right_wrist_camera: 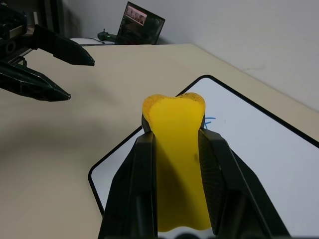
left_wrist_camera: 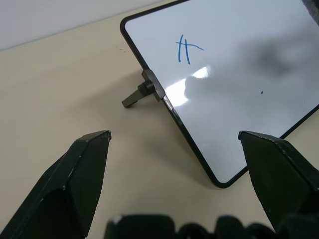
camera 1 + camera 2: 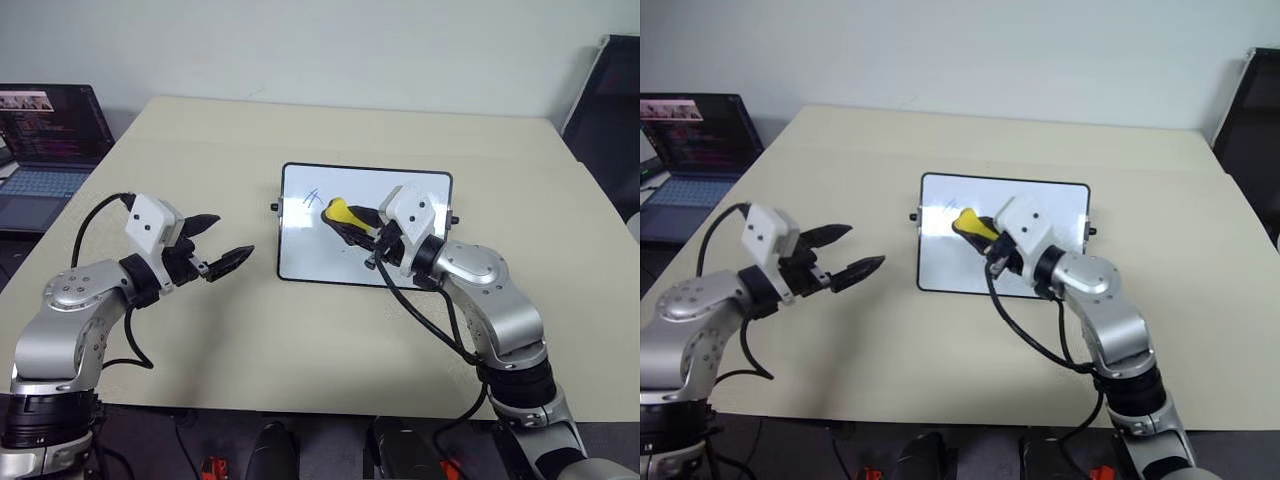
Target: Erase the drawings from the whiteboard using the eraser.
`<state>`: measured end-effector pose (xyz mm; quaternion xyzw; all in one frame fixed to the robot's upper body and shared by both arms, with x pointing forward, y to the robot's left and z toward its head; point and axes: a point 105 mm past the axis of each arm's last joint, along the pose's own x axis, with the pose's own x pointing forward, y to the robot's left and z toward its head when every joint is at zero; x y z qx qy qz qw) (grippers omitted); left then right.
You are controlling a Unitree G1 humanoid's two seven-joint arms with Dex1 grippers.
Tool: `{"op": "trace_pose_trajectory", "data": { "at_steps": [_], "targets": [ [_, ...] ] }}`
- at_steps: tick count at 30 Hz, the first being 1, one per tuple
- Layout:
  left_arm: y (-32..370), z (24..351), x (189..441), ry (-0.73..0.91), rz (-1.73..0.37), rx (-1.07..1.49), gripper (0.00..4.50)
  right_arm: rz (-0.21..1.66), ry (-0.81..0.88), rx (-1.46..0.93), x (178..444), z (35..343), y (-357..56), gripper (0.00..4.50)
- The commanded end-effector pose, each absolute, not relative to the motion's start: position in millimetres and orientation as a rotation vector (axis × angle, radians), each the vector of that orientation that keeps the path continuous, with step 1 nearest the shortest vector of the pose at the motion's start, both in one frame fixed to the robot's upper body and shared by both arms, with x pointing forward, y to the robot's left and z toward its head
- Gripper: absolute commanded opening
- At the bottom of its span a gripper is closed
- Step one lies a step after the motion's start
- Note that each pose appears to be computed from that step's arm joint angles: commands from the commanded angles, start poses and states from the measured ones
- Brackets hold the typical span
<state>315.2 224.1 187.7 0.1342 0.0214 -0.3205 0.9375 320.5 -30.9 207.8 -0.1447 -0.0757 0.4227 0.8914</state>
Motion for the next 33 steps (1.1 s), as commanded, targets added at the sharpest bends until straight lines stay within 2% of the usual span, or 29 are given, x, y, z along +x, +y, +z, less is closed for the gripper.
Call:
{"op": "trace_pose_trajectory", "data": {
  "at_steps": [1, 5, 9, 13, 21, 24, 28, 33],
  "targets": [
    [224.7, 203.0, 316.0, -0.006, -0.647, 0.269, 4.5, 0.842, -0.185, -0.317, 323.7, 215.5, -35.1, 0.84],
    [225.2, 198.3, 314.9, 0.02, -0.659, 0.289, 4.5, 0.801, -0.183, -0.447, 337.7, 209.7, -30.1, 0.84],
    [221.1, 197.4, 316.7, 0.019, -0.674, 0.282, 4.5, 0.8, -0.198, -0.592, 359.0, 217.6, -7.7, 0.84],
    [214.6, 198.2, 318.2, 0.014, -0.701, 0.289, 4.5, 0.799, -0.194, -0.628, 377.7, 225.4, 8.9, 0.84],
    [213.2, 195.7, 317.5, 0.024, -0.724, 0.331, 4.5, 0.761, -0.165, -0.796, 408.4, 214.6, 22.0, 0.84],
    [210.9, 193.6, 316.7, 0.026, -0.731, 0.332, 4.5, 0.784, -0.138, -0.868, 412.0, 209.2, 27.6, 0.84],
    [208.7, 192.4, 316.5, 0.025, -0.737, 0.335, 4.5, 0.958, -0.058, -1.045, 397.6, 184.1, 33.1, 0.84],
    [207.7, 189.5, 316.2, 0.027, -0.742, 0.334, 4.5, 0.774, -0.168, -1.093, 419.2, 217.8, 27.4, 0.84]
  ]
}}
